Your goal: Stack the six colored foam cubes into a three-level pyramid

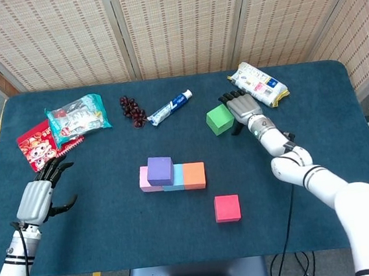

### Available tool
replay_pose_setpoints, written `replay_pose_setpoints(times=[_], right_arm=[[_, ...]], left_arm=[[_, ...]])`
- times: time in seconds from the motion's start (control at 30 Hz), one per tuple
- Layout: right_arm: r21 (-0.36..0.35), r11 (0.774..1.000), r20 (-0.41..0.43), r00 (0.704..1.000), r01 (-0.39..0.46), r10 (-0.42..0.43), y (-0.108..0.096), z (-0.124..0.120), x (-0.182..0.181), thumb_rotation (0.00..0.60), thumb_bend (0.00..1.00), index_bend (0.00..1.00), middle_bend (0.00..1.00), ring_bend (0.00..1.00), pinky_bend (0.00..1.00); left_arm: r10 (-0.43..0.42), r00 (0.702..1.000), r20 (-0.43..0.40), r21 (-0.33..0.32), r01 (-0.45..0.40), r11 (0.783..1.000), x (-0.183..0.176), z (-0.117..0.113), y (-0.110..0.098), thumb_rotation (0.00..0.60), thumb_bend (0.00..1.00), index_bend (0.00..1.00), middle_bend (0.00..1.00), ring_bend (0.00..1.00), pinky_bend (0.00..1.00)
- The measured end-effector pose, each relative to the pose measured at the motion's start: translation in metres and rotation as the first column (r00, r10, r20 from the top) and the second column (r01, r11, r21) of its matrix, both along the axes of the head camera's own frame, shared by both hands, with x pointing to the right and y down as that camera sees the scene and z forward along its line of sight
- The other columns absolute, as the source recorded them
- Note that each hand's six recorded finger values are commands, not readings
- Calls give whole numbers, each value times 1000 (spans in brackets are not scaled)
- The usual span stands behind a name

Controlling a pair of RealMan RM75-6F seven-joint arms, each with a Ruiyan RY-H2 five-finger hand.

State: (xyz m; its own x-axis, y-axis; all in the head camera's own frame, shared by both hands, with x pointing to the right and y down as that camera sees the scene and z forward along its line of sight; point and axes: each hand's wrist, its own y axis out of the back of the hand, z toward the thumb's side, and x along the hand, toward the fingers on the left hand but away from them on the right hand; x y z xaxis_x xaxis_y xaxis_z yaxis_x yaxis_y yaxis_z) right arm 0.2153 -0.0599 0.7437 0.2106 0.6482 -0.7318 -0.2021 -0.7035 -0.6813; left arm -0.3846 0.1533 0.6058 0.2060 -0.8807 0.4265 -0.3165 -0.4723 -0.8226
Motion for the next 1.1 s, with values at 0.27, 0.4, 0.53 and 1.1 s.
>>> replay_pose_setpoints(times=[0.27, 0.4, 0.53, 1.1], right_arm=[[-1, 1000, -60, 998, 7, -7, -5, 23, -29, 600, 162, 280, 203, 31, 143], [-4, 1000, -69, 998, 5, -5, -4, 28, -36, 600, 227, 416, 288, 109, 150], [13, 1000, -70, 997, -15, 16, -7, 27, -27, 600, 281, 554, 391, 199, 172], [-46, 998, 152, 988, -34, 41, 16, -22, -3, 600, 320, 667, 531, 355, 210]], left_arm=[[-27, 999, -18, -3, 27, 1000, -6, -2, 3, 600, 307, 194, 76, 22, 188], [-36, 999, -27, -6, 36, 999, -8, -3, 5, 600, 307, 197, 76, 22, 191], [-38, 999, -33, -8, 38, 999, -10, -3, 7, 600, 308, 199, 76, 22, 199], [-40, 999, 37, 53, 38, 998, -31, -13, 18, 600, 308, 205, 80, 28, 198]])
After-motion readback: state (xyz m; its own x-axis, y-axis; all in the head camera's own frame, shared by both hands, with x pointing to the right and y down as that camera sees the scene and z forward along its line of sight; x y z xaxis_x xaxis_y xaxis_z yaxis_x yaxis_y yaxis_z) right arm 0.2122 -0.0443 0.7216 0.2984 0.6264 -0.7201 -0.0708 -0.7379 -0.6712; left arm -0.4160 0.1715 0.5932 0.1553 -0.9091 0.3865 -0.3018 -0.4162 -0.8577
